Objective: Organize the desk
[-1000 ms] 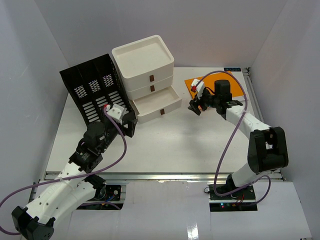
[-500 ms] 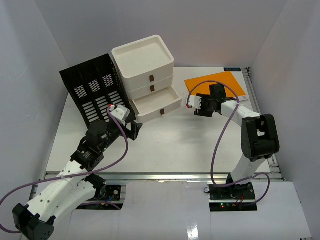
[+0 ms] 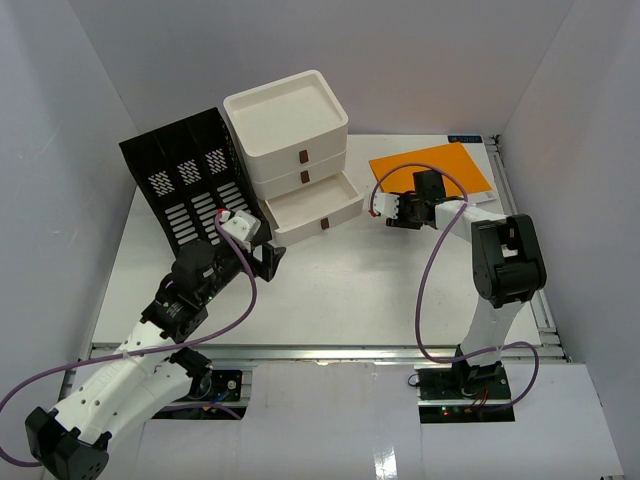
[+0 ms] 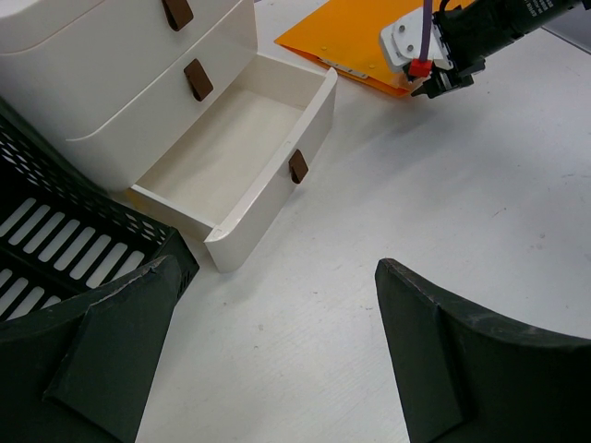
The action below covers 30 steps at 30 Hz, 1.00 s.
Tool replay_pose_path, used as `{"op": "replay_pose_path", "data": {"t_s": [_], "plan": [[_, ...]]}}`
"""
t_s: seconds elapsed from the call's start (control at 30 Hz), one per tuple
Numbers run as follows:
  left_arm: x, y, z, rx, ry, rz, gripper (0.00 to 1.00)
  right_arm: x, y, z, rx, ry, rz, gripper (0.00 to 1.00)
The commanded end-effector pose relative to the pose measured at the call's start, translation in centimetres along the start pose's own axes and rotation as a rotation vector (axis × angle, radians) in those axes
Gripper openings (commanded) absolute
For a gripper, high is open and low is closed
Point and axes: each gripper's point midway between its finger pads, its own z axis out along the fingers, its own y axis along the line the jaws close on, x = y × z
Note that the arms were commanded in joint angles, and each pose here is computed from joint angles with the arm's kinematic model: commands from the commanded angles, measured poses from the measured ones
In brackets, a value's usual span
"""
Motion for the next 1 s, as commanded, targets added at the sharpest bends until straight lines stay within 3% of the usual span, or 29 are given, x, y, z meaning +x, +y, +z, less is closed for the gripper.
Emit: {"op": "replay_pose_path", "data": {"t_s": [0.0,0.23,0.57,0.83,0.97], "plan": [[-0.9,-0.1,-0.1,0.007,-0.021,-0.004,0.98,-0.6,-2.4,0.4,0.083,-0.027,-0.02,0.41],[-0.9,-0.1,-0.1,0.009,-0.02,-0.004,0.98,-1.0,-3.1,0.2,0.14,-0.049,-0.03,0.25],[-0.8,-0.1,-0.1,0.008,-0.016,-0.002,0.98,-2.1,-9.4,-0.1,0.277,-0.061,0.044,0.2],[-0.4,0.1,0.1,-0.002,-0.002,0.001,0.98,-0.5,-10.7,2.8,0.286,-0.006,0.112,0.26],[-0.2,0.1,0.2,-0.004,0.006,0.003,0.98,-0.2,-9.9,3.6,0.263,-0.018,0.156,0.42]]}}
